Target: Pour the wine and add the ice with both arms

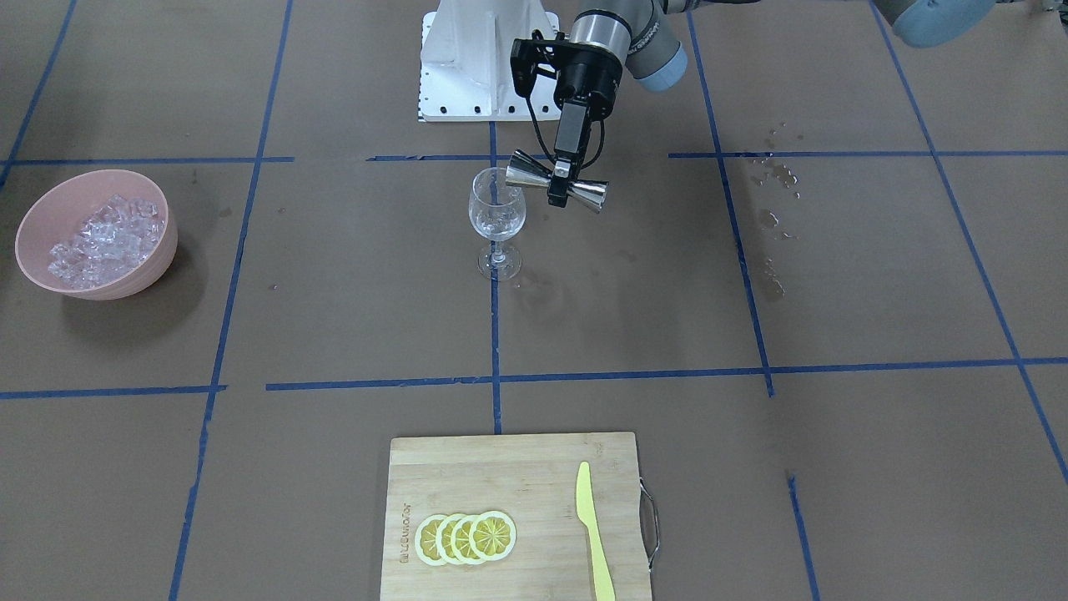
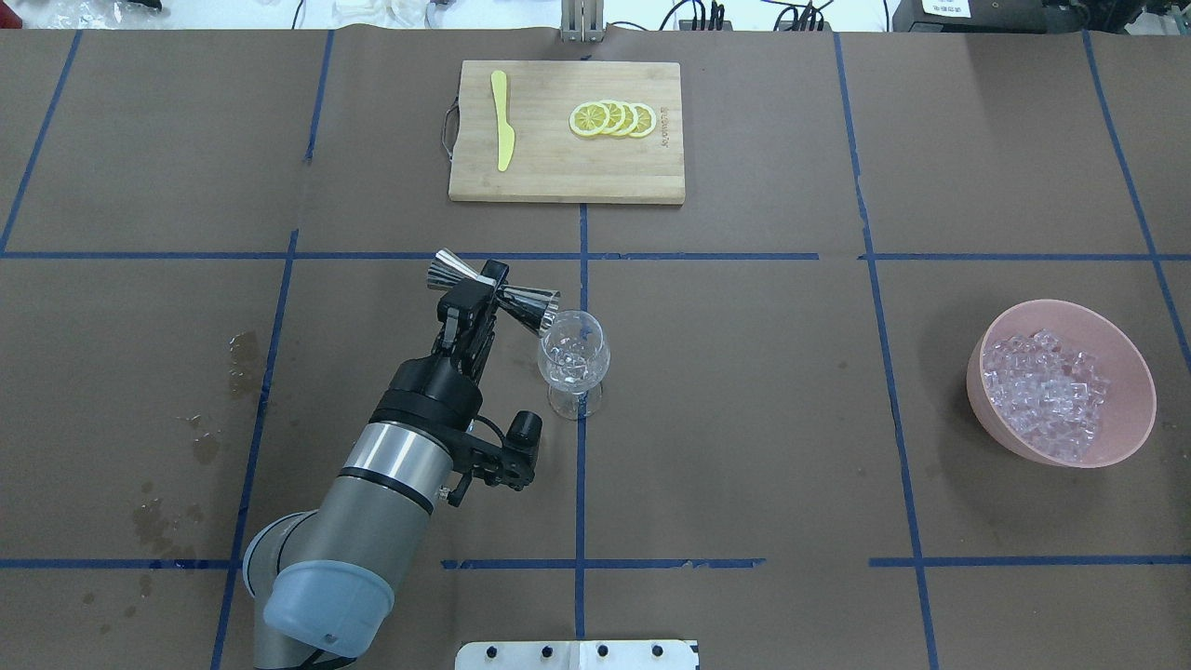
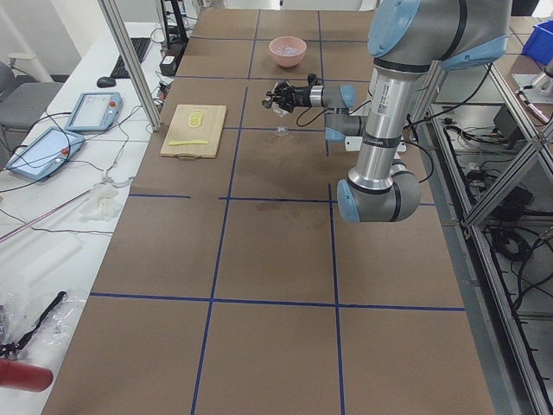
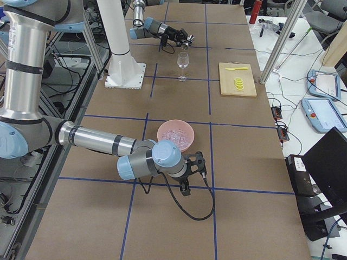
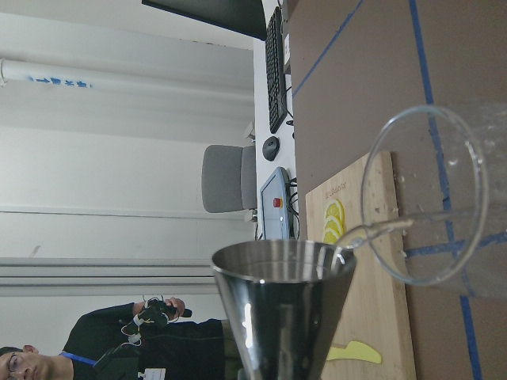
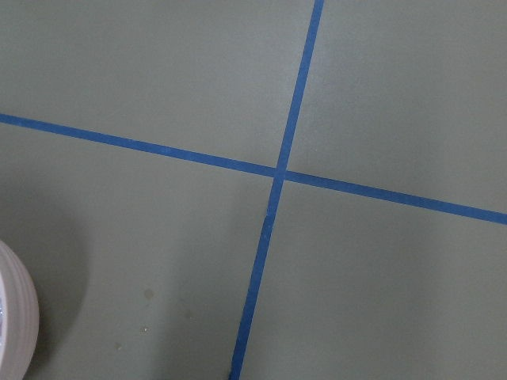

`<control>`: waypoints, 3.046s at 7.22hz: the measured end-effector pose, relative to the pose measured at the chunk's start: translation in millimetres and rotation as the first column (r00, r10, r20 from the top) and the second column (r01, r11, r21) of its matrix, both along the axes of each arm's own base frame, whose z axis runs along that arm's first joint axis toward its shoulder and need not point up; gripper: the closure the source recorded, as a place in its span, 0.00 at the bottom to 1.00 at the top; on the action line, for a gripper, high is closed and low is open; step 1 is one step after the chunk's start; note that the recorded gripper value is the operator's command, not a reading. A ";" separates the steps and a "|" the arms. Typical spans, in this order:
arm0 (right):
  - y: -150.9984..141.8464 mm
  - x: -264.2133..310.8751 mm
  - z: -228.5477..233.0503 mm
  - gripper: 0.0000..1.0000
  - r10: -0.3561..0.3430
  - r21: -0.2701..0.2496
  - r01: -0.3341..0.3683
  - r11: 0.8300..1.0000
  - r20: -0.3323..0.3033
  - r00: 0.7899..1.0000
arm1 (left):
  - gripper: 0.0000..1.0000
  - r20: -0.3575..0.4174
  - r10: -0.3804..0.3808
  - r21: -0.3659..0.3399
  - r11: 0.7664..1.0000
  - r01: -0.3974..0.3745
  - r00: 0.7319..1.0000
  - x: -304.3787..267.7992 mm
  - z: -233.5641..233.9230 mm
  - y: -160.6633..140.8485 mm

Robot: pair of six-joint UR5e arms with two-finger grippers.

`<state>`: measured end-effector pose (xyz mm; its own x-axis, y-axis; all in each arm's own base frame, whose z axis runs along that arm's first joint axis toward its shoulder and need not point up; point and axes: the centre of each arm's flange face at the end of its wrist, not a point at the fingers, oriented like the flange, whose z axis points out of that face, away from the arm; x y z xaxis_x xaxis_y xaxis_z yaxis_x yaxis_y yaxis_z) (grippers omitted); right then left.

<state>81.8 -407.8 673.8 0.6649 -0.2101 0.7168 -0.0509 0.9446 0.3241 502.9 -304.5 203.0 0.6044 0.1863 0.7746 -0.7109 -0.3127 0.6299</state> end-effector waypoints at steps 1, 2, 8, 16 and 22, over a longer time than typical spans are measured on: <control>0.1 0.0 0.4 0.00 0.000 -0.001 0.000 1.000 0.000 1.000 | 1.00 0.005 -0.001 0.010 1.000 0.001 1.000 -3.2 -4.2 0.4; 0.1 -0.1 0.6 0.00 0.000 -0.001 0.000 1.000 0.000 1.000 | 1.00 -0.027 -0.001 0.017 1.000 0.001 1.000 -9.6 -9.1 1.2; -0.7 -0.5 0.4 0.00 -0.002 0.001 0.002 1.000 0.000 1.000 | 1.00 -0.618 0.128 -0.113 0.962 -0.248 0.776 -54.9 76.3 -2.3; -0.9 -0.2 -1.3 0.00 -0.002 0.005 0.002 1.000 0.001 1.000 | 1.00 -0.962 -0.111 -0.232 0.819 -0.524 0.250 -206.5 295.4 24.9; -1.3 0.0 -3.7 0.00 -0.001 0.010 0.001 1.000 0.000 1.000 | 1.00 -0.924 -0.379 -0.364 0.837 -0.408 0.047 -200.4 345.3 12.5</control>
